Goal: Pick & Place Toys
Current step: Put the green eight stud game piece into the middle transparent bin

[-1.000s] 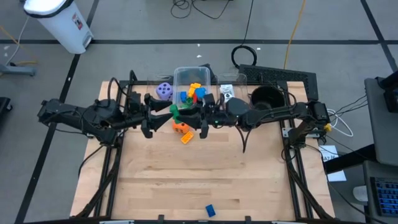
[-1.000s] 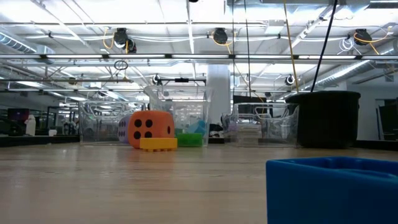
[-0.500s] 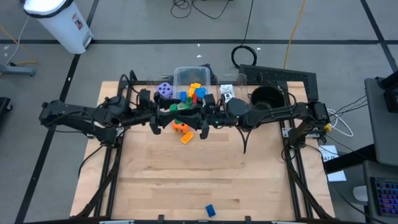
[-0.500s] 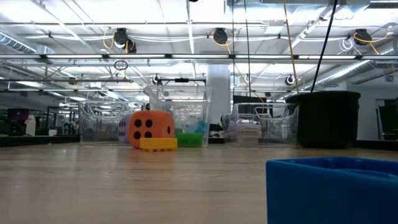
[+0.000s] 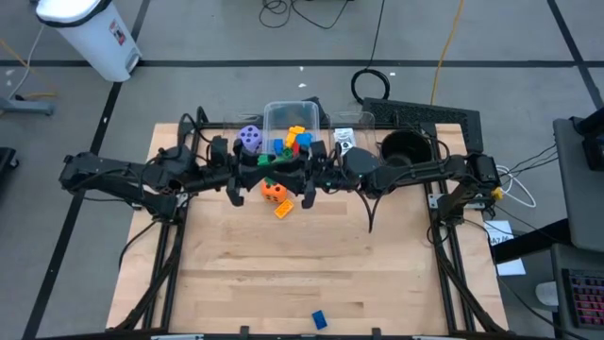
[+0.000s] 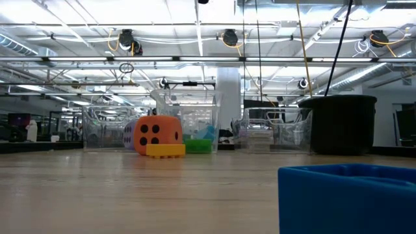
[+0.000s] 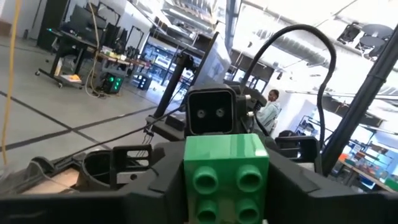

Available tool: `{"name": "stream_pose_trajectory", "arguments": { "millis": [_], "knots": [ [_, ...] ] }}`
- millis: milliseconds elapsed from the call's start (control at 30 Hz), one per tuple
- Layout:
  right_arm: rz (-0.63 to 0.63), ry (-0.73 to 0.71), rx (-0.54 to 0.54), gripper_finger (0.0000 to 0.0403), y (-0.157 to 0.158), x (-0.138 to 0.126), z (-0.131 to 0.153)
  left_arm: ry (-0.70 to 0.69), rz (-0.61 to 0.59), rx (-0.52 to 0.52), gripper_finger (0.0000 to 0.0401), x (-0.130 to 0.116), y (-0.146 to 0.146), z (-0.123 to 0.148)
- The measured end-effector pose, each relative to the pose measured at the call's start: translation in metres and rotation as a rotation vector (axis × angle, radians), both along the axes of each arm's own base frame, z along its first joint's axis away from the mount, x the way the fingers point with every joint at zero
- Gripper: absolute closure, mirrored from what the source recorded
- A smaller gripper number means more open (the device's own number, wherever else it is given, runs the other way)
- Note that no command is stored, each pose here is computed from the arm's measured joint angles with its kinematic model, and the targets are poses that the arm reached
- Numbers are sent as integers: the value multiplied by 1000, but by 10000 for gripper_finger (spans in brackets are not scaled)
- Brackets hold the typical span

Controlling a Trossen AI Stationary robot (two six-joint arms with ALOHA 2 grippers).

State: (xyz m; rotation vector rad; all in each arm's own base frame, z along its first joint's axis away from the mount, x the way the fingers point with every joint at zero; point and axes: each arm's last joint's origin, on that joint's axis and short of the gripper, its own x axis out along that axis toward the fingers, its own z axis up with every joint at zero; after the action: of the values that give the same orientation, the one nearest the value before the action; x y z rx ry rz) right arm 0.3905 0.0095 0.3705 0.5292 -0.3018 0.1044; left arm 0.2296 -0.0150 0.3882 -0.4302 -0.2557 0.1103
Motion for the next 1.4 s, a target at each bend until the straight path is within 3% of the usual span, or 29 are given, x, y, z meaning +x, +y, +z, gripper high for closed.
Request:
{"name": "stream_pose_trajectory", "arguments": {
  "millis": [100, 400, 533, 633, 733, 900, 1033, 1200, 1400],
  "knots": [
    [2, -3, 2, 242, 0, 0, 1, -12, 4, 20, 267, 0, 0, 1],
    [115, 3, 53, 170, -20, 0, 1, -31, 41, 45, 265, -1, 7, 5],
    [210, 0, 16, 158, -35, -9, 8, -31, 60, 99, 255, -4, 13, 24],
    [280, 22, -16, 157, -46, -16, 13, 48, 98, 169, 260, -12, 20, 50],
    [326, 124, -40, 160, -54, -24, 12, 176, 144, 224, 265, -11, 30, 72],
    [227, 406, -158, 169, -59, -47, 3, 372, 187, 273, 254, 2, 54, 92],
    [176, 550, -229, 174, -50, -61, -1, 504, 153, 268, 252, 27, 81, 89],
    [148, 647, -286, 177, -32, -75, -5, 662, 117, 193, 263, 62, 128, 62],
    [62, 711, -239, 177, -14, -104, -42, 877, 110, 74, 250, 90, 180, 18]
  ]
}}
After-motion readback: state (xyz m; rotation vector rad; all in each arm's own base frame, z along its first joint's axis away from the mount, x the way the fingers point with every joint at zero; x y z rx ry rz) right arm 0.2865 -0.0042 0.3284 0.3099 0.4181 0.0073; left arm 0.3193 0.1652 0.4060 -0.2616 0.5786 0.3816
